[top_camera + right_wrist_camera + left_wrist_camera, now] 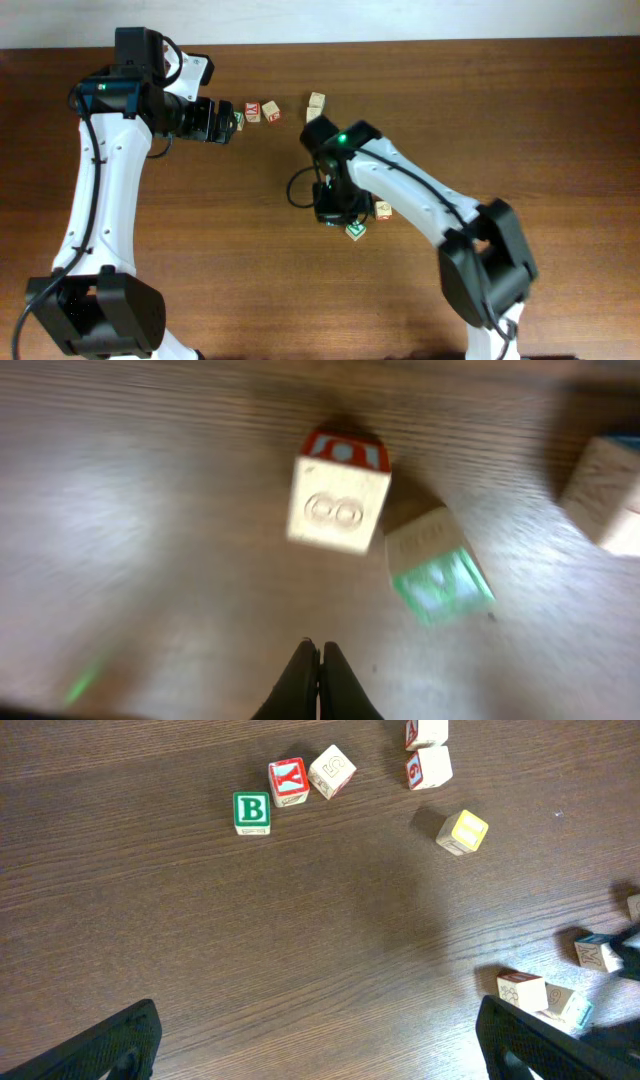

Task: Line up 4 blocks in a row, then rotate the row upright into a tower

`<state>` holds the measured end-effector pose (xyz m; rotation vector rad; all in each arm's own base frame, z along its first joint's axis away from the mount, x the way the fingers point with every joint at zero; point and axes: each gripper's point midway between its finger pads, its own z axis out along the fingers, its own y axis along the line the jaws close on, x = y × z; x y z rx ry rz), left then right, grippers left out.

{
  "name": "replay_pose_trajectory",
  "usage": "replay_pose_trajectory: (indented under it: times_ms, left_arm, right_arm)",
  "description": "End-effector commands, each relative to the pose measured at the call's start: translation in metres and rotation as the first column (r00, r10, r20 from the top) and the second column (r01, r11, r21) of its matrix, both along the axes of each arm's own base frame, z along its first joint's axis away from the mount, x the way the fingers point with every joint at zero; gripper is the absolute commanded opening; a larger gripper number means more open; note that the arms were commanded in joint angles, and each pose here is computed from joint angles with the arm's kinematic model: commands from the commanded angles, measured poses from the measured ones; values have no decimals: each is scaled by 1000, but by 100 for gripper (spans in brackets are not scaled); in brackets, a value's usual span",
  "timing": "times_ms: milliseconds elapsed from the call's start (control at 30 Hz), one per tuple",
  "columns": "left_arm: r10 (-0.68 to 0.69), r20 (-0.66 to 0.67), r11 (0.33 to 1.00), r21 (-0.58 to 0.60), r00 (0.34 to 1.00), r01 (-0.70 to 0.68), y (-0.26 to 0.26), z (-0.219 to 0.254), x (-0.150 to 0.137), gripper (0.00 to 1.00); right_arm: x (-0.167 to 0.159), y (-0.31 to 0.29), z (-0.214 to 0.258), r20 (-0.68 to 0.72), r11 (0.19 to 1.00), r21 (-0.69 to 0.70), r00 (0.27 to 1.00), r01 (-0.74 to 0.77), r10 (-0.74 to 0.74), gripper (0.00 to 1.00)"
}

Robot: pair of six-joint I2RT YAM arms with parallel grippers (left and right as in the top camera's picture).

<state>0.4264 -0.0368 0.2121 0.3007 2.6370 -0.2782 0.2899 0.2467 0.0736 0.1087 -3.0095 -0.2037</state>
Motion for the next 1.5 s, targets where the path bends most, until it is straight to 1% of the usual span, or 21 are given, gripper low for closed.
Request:
replay_pose_trajectory:
  times_ms: [0,33,67,133,167,233,267,400,567,700,867,967,1033,1067,1133,1233,1267,1367,1467]
  left_arm:
    - [-13,10,1000,-6,1000,13,-2,2,3,99]
    - [-13,10,1000,-6,1000,13,-2,2,3,99]
    - [-13,11,1000,-6,1000,13,-2,3,3,99]
    - [-13,11,1000,-6,1000,13,-2,3,3,99]
    - [-13,10,1000,-6,1000,13,-2,2,3,99]
    - [-13,10,1000,-6,1000,13,-2,2,3,99]
    - [-13,10,1000,-6,1000,13,-2,2,3,99]
    - [-13,10,1000,-6,1000,13,-2,2,3,99]
    - [-13,10,1000,-6,1000,13,-2,2,3,99]
    - [-13,10,1000,-6,1000,13,-2,2,3,99]
    - [-13,10,1000,-6,1000,13,-2,2,3,99]
    - [-13,10,1000,-6,1000,13,-2,2,3,99]
    - [-13,10,1000,-6,1000,13,-2,2,3,99]
    - [-13,10,1000,-6,1000,13,-2,2,3,99]
    - [-13,10,1000,-6,1000,13,-2,2,3,99]
    - [-13,10,1000,-6,1000,13,-2,2,3,99]
    - [-13,10,1000,-6,1000,13,-2,2,3,99]
    - [-13,11,1000,-6,1000,13,-2,3,3,99]
    - [-13,10,1000,-6,1000,13,-2,2,3,99]
  right_arm:
    - [8,-33,62,159,999,-52,987,12,-4,4]
    - [2,-44,61,140,995,-102,990,-15,29,5]
    - [-8,-49,51,101,989,-126,991,-77,90,4]
    - [-21,-56,31,50,980,-151,989,-129,138,5]
    - [-28,-59,11,25,972,-147,982,-183,189,5]
    - [-43,-56,-16,-16,956,-82,960,-281,281,5]
    - [-46,-56,-24,-17,949,-73,952,-306,305,5]
    - [-41,-52,-50,46,918,-43,917,-394,396,4]
    - [-22,-39,-51,142,903,-22,892,-430,428,4]
    - [-14,-36,-51,181,884,-30,868,-466,463,5]
    - [3,-40,-50,228,891,-25,865,-454,447,5]
    - [7,-39,-44,238,894,-13,867,-447,437,5]
    - [7,-29,-26,231,891,35,871,-453,433,5]
    - [10,-27,-10,238,891,39,870,-452,431,5]
    - [25,-30,4,270,908,25,878,-418,396,5]
    - [65,-49,-2,348,960,-15,898,-281,269,5]
    - [72,-52,-11,343,972,-7,913,-234,222,5]
    - [68,-48,-35,285,970,11,931,-242,229,5]
    - [64,-46,-40,261,969,24,937,-244,230,5]
